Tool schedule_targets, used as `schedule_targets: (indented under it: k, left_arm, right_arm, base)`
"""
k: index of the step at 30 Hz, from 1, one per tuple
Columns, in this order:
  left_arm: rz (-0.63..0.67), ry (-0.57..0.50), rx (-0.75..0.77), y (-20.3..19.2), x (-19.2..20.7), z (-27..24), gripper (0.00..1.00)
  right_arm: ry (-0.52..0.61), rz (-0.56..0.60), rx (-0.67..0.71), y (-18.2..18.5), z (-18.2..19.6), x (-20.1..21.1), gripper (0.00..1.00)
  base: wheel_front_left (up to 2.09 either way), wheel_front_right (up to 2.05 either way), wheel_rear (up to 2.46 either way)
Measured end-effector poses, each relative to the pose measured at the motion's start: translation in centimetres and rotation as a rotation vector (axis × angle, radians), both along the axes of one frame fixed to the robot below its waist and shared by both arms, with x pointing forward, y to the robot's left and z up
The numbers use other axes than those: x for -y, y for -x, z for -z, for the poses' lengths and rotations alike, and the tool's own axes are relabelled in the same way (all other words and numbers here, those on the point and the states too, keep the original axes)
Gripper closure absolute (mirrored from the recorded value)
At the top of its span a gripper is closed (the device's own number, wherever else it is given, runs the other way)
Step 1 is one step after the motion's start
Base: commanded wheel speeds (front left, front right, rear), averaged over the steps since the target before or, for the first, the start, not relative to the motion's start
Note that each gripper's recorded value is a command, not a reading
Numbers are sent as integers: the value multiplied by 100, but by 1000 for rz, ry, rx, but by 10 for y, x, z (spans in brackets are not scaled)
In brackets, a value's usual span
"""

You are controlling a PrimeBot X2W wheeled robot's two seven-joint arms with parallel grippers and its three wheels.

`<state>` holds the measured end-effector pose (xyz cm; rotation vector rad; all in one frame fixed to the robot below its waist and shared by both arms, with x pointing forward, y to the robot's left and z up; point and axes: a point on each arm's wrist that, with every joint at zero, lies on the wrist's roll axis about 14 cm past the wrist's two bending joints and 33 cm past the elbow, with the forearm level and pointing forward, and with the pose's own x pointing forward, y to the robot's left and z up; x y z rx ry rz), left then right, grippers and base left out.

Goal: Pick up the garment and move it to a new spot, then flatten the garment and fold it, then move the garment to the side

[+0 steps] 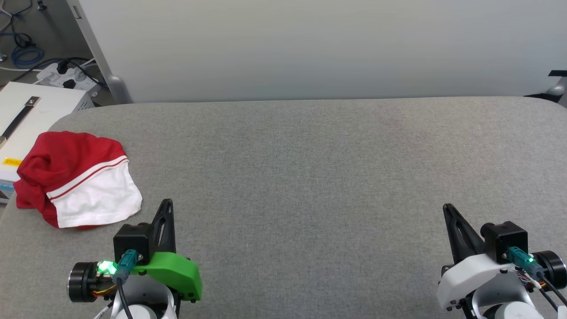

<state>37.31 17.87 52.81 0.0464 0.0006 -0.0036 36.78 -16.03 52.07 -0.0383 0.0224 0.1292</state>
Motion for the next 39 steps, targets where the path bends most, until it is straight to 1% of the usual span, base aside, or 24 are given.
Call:
schedule_targets:
  k: [10, 11, 29, 39]
  left_arm:
    - [0, 0, 0, 0, 0, 0, 100]
    - [0, 0, 0, 0, 0, 0, 0]
    - [3, 26, -3, 0, 0, 5, 0]
    - [12, 45, 4, 1, 0, 7, 0]
  right_arm:
    - [0, 0, 0, 0, 0, 0, 100]
    - [-1, 0, 0, 0, 0, 0, 0]
    - [-18, 4, 5, 0, 2, 1, 0]
    - [-56, 9, 25, -1, -1, 3, 0]
  base:
    - [0, 0, 0]
    - [0, 0, 0]
    - [0, 0, 0]
    - [0, 0, 0]
